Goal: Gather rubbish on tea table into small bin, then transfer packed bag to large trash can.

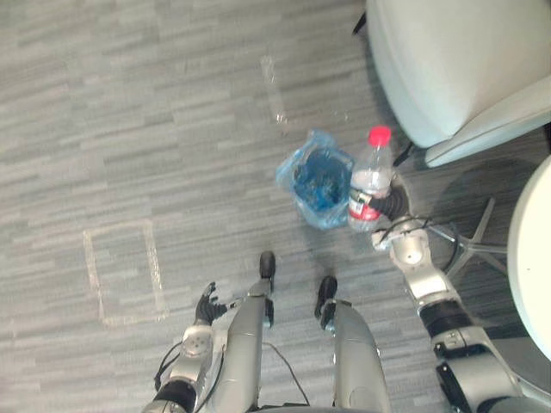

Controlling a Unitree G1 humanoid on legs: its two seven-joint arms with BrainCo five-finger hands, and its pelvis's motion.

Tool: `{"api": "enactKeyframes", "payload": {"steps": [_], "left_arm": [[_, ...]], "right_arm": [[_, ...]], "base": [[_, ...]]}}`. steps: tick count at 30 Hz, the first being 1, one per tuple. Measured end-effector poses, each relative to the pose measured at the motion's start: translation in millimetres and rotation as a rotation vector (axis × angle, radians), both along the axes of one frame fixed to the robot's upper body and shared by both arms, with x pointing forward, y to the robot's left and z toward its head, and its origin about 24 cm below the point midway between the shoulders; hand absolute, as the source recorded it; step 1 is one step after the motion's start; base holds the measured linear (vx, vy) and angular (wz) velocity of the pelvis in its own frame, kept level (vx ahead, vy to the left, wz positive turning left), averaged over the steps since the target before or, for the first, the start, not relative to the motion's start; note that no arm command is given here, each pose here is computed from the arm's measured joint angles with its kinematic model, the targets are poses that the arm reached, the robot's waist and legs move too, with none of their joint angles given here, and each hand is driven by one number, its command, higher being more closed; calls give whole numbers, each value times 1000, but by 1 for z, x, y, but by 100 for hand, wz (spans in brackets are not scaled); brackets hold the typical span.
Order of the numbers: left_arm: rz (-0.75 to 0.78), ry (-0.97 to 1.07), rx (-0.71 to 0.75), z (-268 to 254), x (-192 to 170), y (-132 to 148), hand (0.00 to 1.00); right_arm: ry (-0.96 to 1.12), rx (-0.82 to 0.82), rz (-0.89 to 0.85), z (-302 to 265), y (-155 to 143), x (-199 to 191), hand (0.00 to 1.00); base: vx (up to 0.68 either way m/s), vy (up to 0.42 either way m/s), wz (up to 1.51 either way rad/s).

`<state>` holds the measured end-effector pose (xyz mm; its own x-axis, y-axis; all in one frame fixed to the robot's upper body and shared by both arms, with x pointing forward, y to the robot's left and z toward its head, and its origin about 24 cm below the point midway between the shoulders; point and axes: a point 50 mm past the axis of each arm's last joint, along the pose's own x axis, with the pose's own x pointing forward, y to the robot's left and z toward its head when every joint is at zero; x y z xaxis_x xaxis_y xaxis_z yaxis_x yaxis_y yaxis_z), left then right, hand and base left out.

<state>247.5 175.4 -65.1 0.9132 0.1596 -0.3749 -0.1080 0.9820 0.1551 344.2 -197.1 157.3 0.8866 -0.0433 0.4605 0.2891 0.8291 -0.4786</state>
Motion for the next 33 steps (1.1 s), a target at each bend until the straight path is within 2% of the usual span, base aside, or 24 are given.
{"api": "enactKeyframes", "payload": {"steps": [8, 14, 26, 33], "left_arm": [[-10, -227, -103, 45, 33, -23, 0], [-27, -306, -137, 64, 43, -31, 0], [-65, -405, -165, 84, 47, -44, 0], [-94, -424, -168, 88, 47, -51, 0]], "right_arm": [[-248, 15, 18, 74, 14, 9, 100], [-347, 6, -11, 107, 11, 10, 100], [-203, 58, -158, 98, -20, 35, 100], [-198, 95, -183, 96, -24, 36, 100]], "base": [[14, -22, 15], [-5, -27, 16], [4, -25, 19], [1, -9, 3]]}}
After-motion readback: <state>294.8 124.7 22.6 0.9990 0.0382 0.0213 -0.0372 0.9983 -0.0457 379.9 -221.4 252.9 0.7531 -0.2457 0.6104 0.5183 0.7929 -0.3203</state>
